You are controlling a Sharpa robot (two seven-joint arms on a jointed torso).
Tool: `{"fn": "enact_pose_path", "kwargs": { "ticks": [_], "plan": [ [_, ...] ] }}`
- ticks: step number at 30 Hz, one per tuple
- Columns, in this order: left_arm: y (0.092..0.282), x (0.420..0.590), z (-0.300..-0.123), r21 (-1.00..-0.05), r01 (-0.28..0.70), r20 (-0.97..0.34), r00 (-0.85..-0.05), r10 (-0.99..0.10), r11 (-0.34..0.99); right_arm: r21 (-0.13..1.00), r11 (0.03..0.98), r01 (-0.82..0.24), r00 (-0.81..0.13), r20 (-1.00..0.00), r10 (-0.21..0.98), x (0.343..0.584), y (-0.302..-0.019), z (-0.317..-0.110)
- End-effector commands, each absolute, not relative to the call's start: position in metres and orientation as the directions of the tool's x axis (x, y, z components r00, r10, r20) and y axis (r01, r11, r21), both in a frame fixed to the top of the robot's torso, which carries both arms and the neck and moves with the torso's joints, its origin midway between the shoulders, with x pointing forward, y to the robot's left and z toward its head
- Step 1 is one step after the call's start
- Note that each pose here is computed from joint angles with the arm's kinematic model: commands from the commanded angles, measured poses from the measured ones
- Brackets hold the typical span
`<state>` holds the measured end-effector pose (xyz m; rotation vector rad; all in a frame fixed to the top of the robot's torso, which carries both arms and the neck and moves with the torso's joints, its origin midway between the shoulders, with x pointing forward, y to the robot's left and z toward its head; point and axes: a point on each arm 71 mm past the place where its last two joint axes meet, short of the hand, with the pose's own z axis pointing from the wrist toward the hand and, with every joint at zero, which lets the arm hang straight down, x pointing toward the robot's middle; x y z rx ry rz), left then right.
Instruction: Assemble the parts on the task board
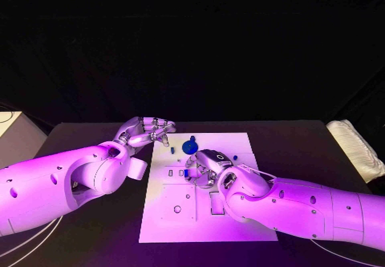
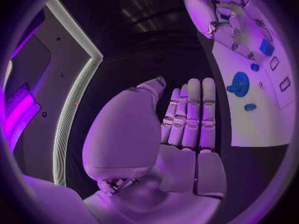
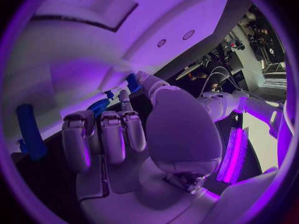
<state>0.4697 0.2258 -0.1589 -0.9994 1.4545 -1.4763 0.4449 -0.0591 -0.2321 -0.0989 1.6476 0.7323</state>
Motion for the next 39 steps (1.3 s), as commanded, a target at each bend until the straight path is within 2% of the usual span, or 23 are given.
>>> {"fn": "enact_pose_path", "kwargs": {
  "ticks": [1, 7, 12, 17, 21, 25, 30, 36, 39],
  "plan": [
    [0.224, 0.469, -0.158, -1.0, 0.023, -0.002, -0.371, -0.929, -0.007, 0.4, 0.782, -0.478, -0.223, -0.917, 0.332, 0.443, -0.058, -0.231],
    [0.224, 0.469, -0.158, -1.0, 0.023, -0.005, -0.371, -0.929, -0.004, 0.414, 0.768, -0.489, -0.215, -0.91, 0.354, 0.438, -0.06, -0.227],
    [0.224, 0.47, -0.161, -0.999, 0.009, -0.039, -0.38, -0.924, 0.038, 0.466, 0.717, -0.519, -0.211, -0.883, 0.42, 0.432, -0.068, -0.213],
    [0.224, 0.472, -0.168, -0.984, -0.038, -0.141, -0.41, -0.901, 0.172, 0.569, 0.62, -0.539, -0.259, -0.813, 0.521, 0.436, -0.085, -0.189],
    [0.224, 0.474, -0.174, -0.943, -0.082, -0.249, -0.47, -0.847, 0.323, 0.653, 0.572, -0.497, -0.294, -0.747, 0.596, 0.445, -0.105, -0.172],
    [0.22, 0.481, -0.174, -0.857, -0.101, -0.381, -0.536, -0.753, 0.506, 0.719, 0.551, -0.423, -0.291, -0.684, 0.669, 0.456, -0.135, -0.156],
    [0.213, 0.489, -0.176, -0.7, -0.12, -0.518, -0.592, -0.617, 0.704, 0.757, 0.55, -0.353, -0.251, -0.643, 0.723, 0.468, -0.168, -0.142],
    [0.198, 0.5, -0.178, -0.511, -0.054, -0.638, -0.644, -0.422, 0.858, 0.77, 0.561, -0.303, -0.221, -0.63, 0.745, 0.476, -0.189, -0.137],
    [0.19, 0.504, -0.179, -0.449, -0.018, -0.657, -0.672, -0.343, 0.893, 0.768, 0.568, -0.294, -0.217, -0.633, 0.743, 0.477, -0.192, -0.137]
  ]
}}
